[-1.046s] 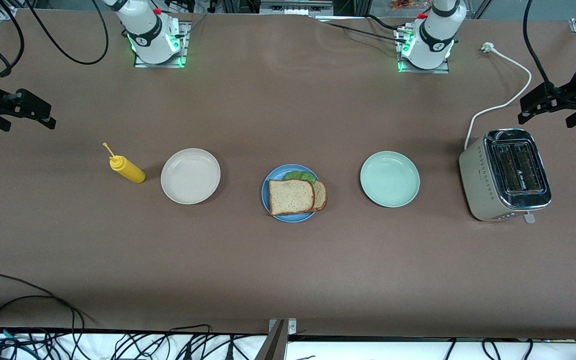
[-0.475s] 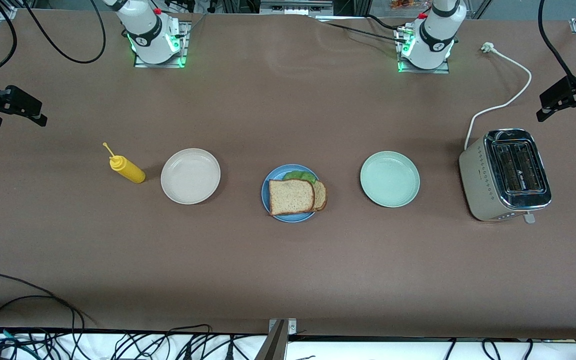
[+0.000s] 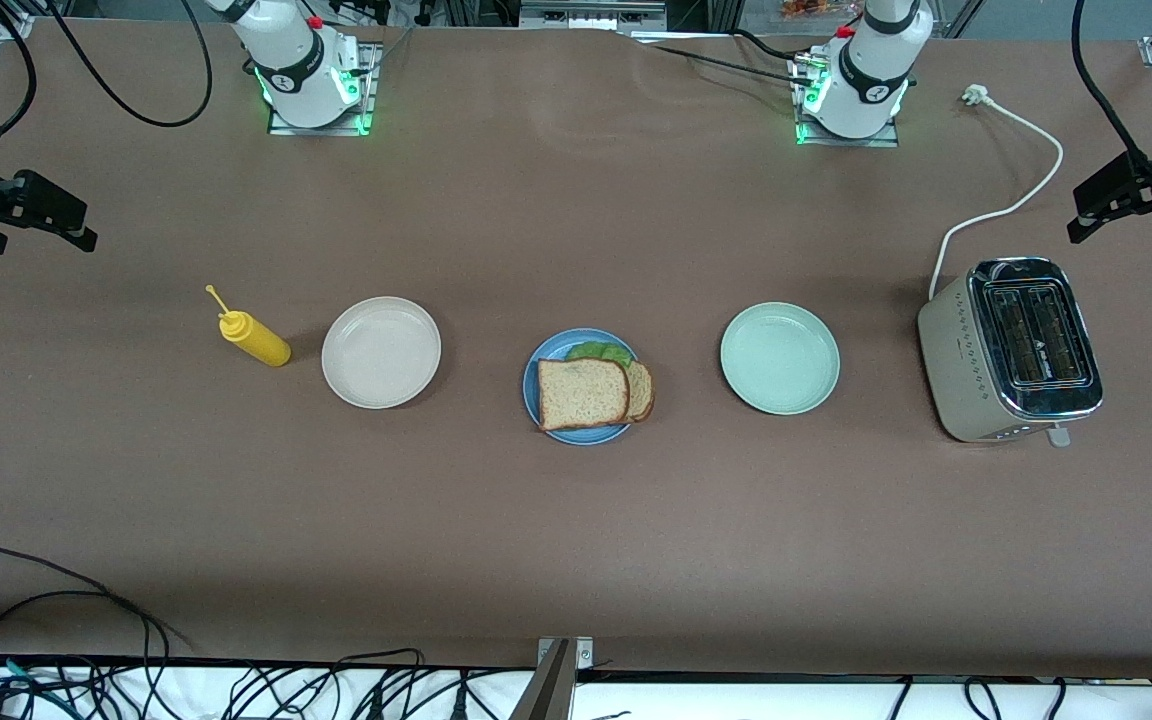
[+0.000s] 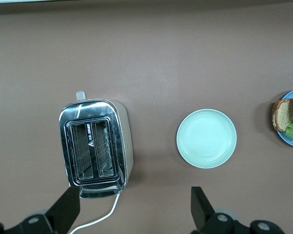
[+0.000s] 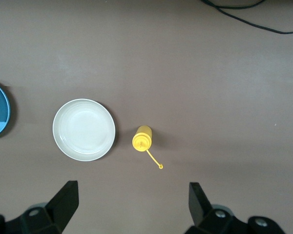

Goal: Make sandwich in blue plate with both arms

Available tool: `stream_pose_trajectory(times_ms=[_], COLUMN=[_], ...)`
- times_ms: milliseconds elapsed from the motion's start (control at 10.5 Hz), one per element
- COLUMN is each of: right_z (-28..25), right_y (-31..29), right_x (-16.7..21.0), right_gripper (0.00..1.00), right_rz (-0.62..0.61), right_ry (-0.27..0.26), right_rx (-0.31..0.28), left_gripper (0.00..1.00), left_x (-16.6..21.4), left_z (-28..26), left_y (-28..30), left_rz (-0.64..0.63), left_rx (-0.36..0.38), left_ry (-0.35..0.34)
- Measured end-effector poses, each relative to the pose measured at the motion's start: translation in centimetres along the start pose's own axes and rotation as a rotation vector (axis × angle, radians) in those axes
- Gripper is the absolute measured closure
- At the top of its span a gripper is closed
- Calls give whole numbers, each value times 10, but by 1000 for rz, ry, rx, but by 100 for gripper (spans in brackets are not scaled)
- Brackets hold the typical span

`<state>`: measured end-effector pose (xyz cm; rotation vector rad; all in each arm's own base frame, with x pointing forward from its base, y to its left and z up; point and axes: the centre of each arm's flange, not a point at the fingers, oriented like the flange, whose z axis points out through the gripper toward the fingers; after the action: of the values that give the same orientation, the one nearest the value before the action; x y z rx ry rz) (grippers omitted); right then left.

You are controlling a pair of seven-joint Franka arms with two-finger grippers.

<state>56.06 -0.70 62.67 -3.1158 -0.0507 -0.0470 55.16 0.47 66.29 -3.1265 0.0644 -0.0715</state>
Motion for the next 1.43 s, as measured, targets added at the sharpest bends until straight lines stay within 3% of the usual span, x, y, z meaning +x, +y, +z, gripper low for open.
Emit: stream_pose_trajectory(times_ms=[1426], right_z=[0], right_y=[-1], right_x=[0], right_gripper=[0], right_rz=[-3], right_ry=[-4], right_rx=[-5], left_gripper=[0], left_x=[1], left_z=[0], left_y=[18], left_rz=[31], left_rx=[-2], left_ry=[0])
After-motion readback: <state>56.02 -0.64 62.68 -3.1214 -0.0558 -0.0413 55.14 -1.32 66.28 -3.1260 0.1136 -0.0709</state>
